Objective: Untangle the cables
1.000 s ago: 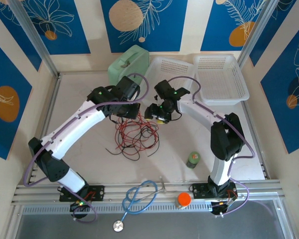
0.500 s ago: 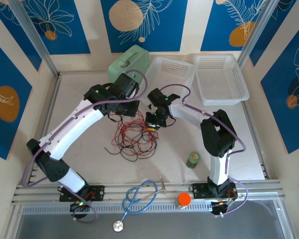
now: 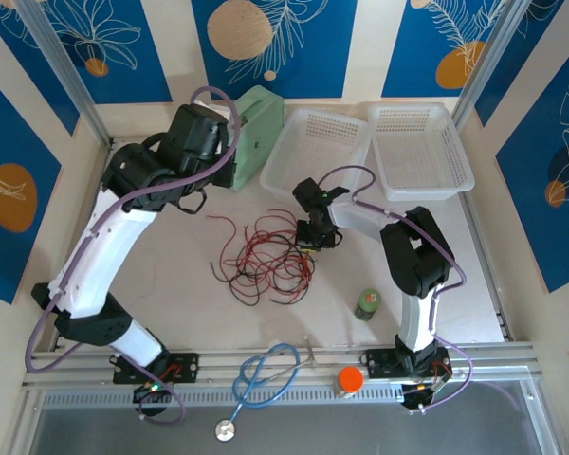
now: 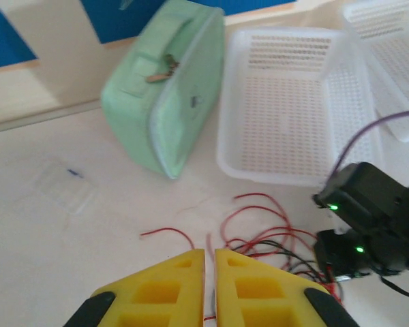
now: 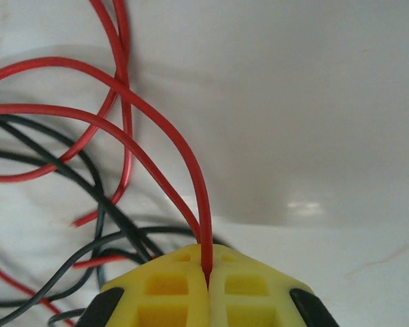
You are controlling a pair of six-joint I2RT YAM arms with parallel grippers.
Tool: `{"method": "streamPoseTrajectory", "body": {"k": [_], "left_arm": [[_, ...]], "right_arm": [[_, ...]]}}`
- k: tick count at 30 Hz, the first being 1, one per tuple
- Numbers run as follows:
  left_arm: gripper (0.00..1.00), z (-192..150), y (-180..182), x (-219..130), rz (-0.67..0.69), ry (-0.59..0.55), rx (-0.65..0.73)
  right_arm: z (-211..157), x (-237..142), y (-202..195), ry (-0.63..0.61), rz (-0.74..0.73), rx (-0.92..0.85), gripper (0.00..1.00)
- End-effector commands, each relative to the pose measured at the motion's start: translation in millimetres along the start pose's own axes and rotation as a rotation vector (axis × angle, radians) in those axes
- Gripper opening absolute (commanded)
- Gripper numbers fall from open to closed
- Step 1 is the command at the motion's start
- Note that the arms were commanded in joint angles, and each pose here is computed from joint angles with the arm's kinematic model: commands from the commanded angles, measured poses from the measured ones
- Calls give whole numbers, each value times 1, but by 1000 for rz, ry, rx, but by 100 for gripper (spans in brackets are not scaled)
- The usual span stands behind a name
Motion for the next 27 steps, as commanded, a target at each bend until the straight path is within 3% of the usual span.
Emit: {"method": "streamPoseTrajectory", "body": {"k": [1,4,8,13,21,27], "left_arm": [[14,-7,28,-13,109,0,13],[21,-18,22,-4,78,33,7],[30,-45,-13,27,-83,126,1],[34,-89,-54,61,-264,245,-19],[43,-178,-74,80,-328,478,-175],[65,-231,-72,94,-272,563,-335]], "right_arm": [[11,-11,-23,-84,-98,-10,0],[9,-12,-20,-69,-58,-11,0],[5,-17,-13,-47,-7,-8,19],[1,-42,-6,-61,54,-12,35],[-18,-103,9,-129,156,-60,36],[-28,-123,13,-154,197,-80,40]]}}
Point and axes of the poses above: each hand's point on the last joint's axis, 136 mm out from that joint toward the fingers, its own x axis out along the fingers, its own y axis along the line the jaws close on, z = x × y, the point moved 3 cm from there along -x, back along the fingers, and after that the axes turned 9 degrees about x, right-handed, at the moved point
